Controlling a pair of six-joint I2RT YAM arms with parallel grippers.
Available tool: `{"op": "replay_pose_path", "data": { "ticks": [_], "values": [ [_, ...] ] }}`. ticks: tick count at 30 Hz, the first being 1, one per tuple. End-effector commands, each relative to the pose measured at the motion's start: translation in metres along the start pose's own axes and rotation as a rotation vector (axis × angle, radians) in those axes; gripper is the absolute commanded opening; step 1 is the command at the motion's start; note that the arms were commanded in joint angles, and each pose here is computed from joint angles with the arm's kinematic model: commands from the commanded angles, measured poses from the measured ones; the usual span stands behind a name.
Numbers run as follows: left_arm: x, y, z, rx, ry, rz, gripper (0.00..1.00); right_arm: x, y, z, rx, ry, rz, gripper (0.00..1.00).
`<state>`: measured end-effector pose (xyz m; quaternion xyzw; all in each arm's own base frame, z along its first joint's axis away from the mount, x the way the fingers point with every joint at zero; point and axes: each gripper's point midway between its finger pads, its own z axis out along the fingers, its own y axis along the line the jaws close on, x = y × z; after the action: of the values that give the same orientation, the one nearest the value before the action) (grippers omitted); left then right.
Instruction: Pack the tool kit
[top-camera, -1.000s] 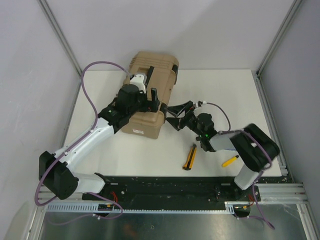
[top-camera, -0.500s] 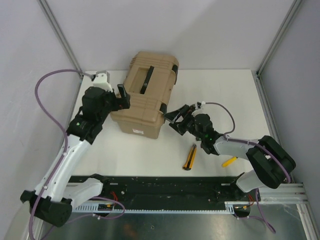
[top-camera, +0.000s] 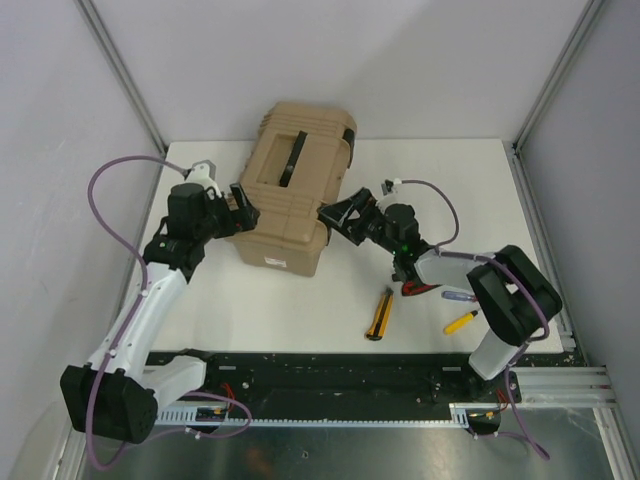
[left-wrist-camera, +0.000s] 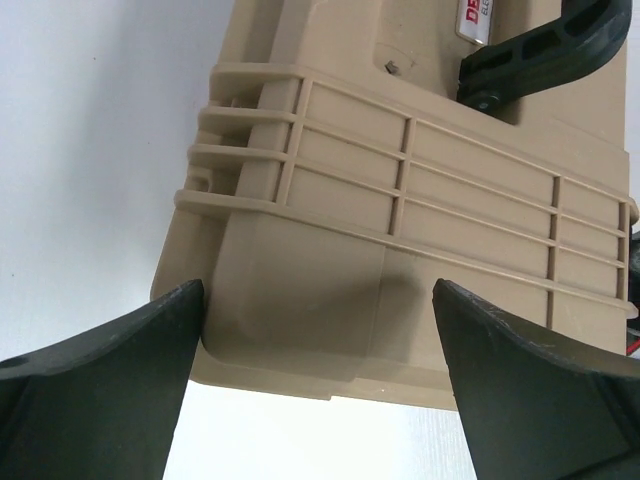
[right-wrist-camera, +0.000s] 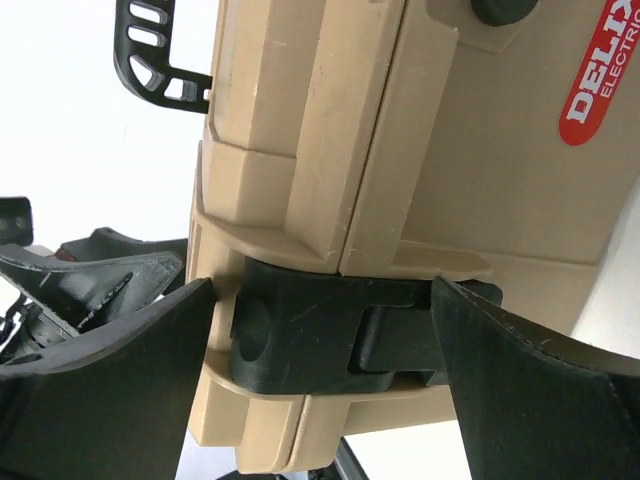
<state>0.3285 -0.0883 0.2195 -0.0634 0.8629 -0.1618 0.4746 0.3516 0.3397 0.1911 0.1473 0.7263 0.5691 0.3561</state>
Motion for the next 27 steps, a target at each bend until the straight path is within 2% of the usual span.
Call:
{"op": "replay_pose_path", "data": {
  "ticks": [1,4,7,11,13,17,22,27],
  "values": [
    [0.048,-0.028,0.000,0.175,0.166,-0.111,0.99,0.012,0.034,0.020,-0.147,0.076,0.020,0.89],
    [0.059,-0.031,0.000,0.203,0.187,-0.142,0.98,0.008,0.039,0.033,-0.160,0.087,0.002,0.83],
    [0.061,-0.034,0.001,0.221,0.191,-0.158,0.97,-0.001,0.039,0.046,-0.152,0.085,-0.027,0.81],
    [0.056,-0.038,0.003,0.239,0.183,-0.154,0.97,-0.018,0.035,0.059,-0.137,0.059,-0.040,0.83],
    [0.052,-0.037,0.005,0.230,0.171,-0.147,0.97,-0.028,0.029,0.062,-0.118,0.036,-0.022,0.88],
    [0.033,-0.030,0.005,0.177,0.100,-0.110,0.99,-0.048,0.018,0.057,-0.078,-0.037,0.077,0.98],
    [-0.014,-0.023,-0.010,0.099,-0.055,-0.057,0.99,-0.052,-0.005,0.042,-0.065,-0.091,0.253,0.99],
    [-0.059,-0.020,-0.028,0.032,-0.180,-0.008,0.99,-0.034,-0.023,0.034,-0.070,-0.088,0.419,0.99]
  ]
}}
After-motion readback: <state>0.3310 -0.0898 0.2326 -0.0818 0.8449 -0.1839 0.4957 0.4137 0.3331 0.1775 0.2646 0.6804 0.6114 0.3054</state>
